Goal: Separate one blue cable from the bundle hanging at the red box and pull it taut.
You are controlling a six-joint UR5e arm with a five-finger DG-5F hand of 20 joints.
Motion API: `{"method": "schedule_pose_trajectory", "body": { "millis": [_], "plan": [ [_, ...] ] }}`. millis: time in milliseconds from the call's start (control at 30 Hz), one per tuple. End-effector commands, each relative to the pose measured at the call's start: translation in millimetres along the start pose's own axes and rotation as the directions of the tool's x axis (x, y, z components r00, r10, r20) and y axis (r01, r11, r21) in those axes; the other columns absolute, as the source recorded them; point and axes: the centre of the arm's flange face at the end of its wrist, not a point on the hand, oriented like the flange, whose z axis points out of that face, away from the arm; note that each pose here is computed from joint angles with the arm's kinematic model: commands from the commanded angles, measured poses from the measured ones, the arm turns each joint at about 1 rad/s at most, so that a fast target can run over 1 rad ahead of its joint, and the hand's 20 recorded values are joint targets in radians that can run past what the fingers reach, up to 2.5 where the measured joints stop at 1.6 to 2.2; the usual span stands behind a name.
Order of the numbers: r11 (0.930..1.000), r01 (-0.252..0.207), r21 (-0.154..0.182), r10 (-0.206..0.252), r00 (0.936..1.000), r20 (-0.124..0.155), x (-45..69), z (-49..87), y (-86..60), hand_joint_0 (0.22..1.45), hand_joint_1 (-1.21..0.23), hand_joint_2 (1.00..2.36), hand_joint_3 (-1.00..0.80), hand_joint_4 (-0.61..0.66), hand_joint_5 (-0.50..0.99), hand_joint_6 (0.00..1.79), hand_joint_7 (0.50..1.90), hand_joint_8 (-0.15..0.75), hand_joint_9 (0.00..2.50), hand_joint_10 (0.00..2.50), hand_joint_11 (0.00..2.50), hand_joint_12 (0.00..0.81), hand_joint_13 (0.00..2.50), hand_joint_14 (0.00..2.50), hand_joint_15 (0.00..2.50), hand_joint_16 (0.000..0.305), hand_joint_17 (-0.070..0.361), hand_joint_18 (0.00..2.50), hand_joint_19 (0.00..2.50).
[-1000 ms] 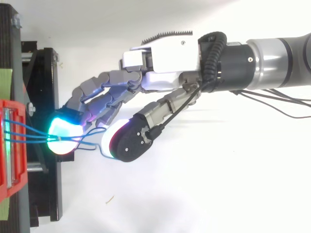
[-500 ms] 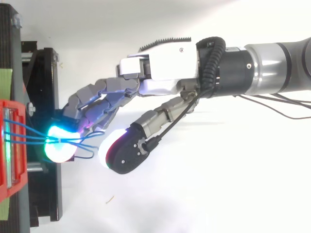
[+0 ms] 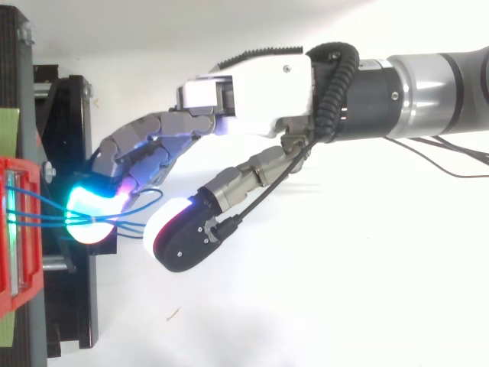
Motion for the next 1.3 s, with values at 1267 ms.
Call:
{"method": "schedule_pose_trajectory", "body": {
  "millis": [1267],
  "plan": [
    [0.9948,0.070,0.073,-0.069,0.9975,-0.016,1.5,-9.0,44.0,0.64,-0.60,1.01,-0.39,0.31,-0.16,0.50,0.97,0.348,0.72,0.01,0.35,0.321,0.56,0.01,0.25,0.039,0.087,0.68,0.42]
  ]
}}
